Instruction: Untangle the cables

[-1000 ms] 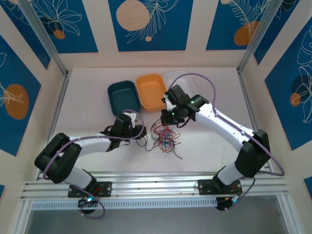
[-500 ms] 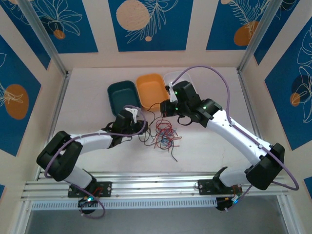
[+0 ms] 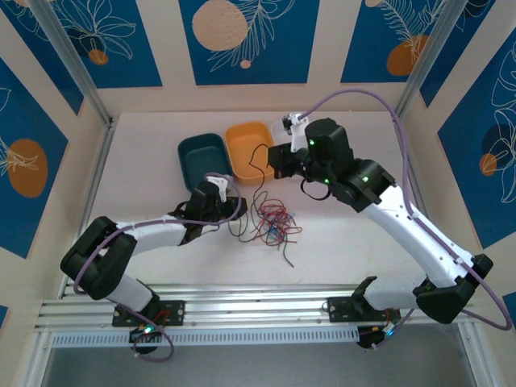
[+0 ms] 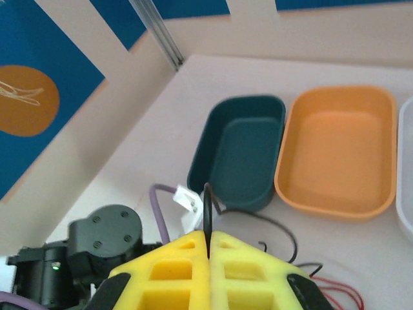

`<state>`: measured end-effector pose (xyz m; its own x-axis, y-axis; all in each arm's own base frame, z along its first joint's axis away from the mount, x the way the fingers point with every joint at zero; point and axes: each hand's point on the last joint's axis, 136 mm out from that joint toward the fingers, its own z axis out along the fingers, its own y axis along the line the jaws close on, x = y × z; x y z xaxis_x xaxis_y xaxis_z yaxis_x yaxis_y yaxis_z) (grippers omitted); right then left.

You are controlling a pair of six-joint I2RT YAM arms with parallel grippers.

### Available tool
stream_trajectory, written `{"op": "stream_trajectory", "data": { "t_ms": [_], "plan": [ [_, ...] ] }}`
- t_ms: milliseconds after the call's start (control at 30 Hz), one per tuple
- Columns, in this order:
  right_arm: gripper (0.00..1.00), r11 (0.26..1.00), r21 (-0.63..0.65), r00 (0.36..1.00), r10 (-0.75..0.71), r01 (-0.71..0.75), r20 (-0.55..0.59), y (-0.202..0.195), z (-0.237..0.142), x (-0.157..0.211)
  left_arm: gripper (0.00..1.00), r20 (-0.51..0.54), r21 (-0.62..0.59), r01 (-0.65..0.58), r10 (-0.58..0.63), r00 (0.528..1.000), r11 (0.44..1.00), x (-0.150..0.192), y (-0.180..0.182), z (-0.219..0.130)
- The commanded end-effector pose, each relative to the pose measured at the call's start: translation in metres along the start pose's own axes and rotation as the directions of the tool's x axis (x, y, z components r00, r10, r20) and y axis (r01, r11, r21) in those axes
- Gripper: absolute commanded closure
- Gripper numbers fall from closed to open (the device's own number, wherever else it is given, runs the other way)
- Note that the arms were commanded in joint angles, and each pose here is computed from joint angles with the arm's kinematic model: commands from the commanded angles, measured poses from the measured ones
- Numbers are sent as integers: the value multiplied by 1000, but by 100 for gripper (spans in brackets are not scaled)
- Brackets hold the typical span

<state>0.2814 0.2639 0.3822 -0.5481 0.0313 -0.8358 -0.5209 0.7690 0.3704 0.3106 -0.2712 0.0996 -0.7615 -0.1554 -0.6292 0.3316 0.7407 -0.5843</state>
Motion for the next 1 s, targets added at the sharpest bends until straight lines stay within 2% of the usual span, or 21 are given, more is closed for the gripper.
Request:
{"op": "stream_trajectory", "data": {
  "t_ms": [0, 433, 867, 967],
  "plan": [
    [100, 998, -14, 994, -58, 59, 94, 12, -27, -31, 71, 25, 49, -13, 12, 1000, 999, -6, -13, -1],
    [100, 992, 57, 971, -121, 111, 208, 14, -55, -74, 69, 41, 92, -18, 14, 999, 996, -10, -20, 1],
    [100, 970, 179, 915, -220, 167, 339, 17, -87, -140, 59, 92, 56, -53, 47, 995, 997, -20, -20, -15],
    [100, 962, 204, 896, -247, 181, 370, 17, -93, -156, 53, 103, 50, -56, 51, 993, 997, -23, -20, -17]
  ]
}}
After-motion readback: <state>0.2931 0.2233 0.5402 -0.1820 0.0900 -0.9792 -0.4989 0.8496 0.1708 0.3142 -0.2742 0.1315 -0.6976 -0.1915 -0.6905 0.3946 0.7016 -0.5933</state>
